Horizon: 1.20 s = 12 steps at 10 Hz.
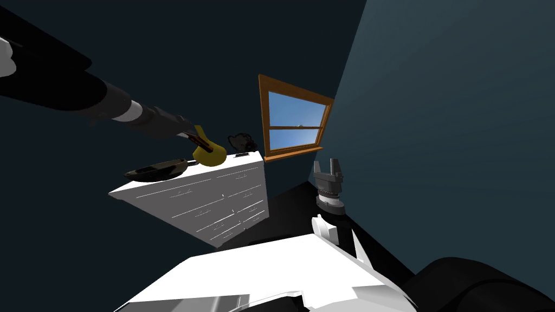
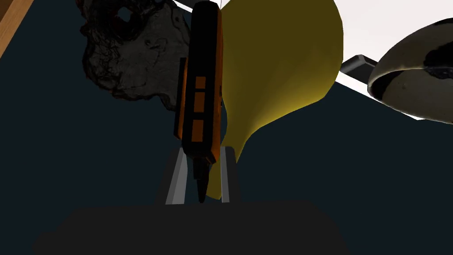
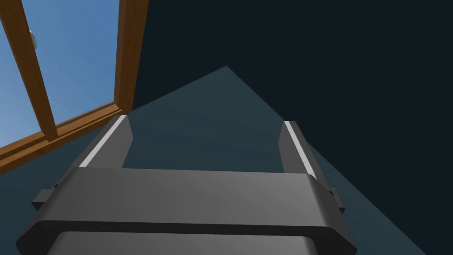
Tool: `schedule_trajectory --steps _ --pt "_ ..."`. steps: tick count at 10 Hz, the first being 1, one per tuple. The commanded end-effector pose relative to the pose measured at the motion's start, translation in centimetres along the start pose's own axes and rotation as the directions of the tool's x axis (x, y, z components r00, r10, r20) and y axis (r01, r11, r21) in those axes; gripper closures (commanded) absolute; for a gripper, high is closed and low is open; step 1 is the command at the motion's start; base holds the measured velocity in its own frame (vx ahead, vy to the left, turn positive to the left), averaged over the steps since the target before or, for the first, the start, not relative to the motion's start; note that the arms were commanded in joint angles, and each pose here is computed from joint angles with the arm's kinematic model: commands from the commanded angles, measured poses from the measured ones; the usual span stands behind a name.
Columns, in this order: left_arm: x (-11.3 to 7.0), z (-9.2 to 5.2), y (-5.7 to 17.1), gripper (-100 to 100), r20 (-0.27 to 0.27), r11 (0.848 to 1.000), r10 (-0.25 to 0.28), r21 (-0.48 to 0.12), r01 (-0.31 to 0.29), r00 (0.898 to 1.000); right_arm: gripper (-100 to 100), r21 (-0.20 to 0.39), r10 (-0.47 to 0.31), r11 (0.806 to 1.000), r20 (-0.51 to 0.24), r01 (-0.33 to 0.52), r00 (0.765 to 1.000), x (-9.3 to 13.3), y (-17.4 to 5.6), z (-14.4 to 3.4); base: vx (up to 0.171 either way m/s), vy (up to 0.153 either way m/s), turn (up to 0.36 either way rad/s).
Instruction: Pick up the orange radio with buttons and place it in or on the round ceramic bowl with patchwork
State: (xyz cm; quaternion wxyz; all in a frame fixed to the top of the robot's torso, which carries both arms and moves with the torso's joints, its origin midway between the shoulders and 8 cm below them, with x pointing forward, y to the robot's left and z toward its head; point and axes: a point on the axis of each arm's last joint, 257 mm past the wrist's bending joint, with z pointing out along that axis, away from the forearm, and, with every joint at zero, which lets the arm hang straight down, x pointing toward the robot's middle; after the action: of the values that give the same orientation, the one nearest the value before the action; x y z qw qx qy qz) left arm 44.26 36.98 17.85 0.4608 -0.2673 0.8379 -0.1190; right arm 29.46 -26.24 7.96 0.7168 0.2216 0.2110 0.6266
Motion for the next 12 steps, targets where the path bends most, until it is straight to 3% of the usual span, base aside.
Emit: schedule_trajectory --steps 1,4,8,12 --pt "-0.5 -1.0 0.4 100 0.010 1.000 0.011 -0.008 -0.011 1.000 0 0.000 0.000 1.000 0.000 0.000 1.000 0.0 0.0 0.0 0.029 0.180 0.018" --pt "-1.0 -2.6 1.6 100 0.020 0.999 0.028 -0.037 -0.028 0.999 0 0.000 0.000 1.000 0.000 0.000 1.000 0.0 0.0 0.0 0.025 0.166 0.005" --pt "-0.8 -4.6 4.7 100 -0.005 0.989 0.041 -0.140 -0.041 0.999 0 0.000 0.000 1.000 0.000 0.000 1.000 0.0 0.0 0.0 0.074 0.168 -0.030" --pt "0.0 -5.6 7.3 100 -0.047 0.972 0.034 -0.232 -0.044 0.998 0 0.000 0.000 1.000 0.000 0.000 1.000 0.0 0.0 0.0 0.082 0.057 -0.027"
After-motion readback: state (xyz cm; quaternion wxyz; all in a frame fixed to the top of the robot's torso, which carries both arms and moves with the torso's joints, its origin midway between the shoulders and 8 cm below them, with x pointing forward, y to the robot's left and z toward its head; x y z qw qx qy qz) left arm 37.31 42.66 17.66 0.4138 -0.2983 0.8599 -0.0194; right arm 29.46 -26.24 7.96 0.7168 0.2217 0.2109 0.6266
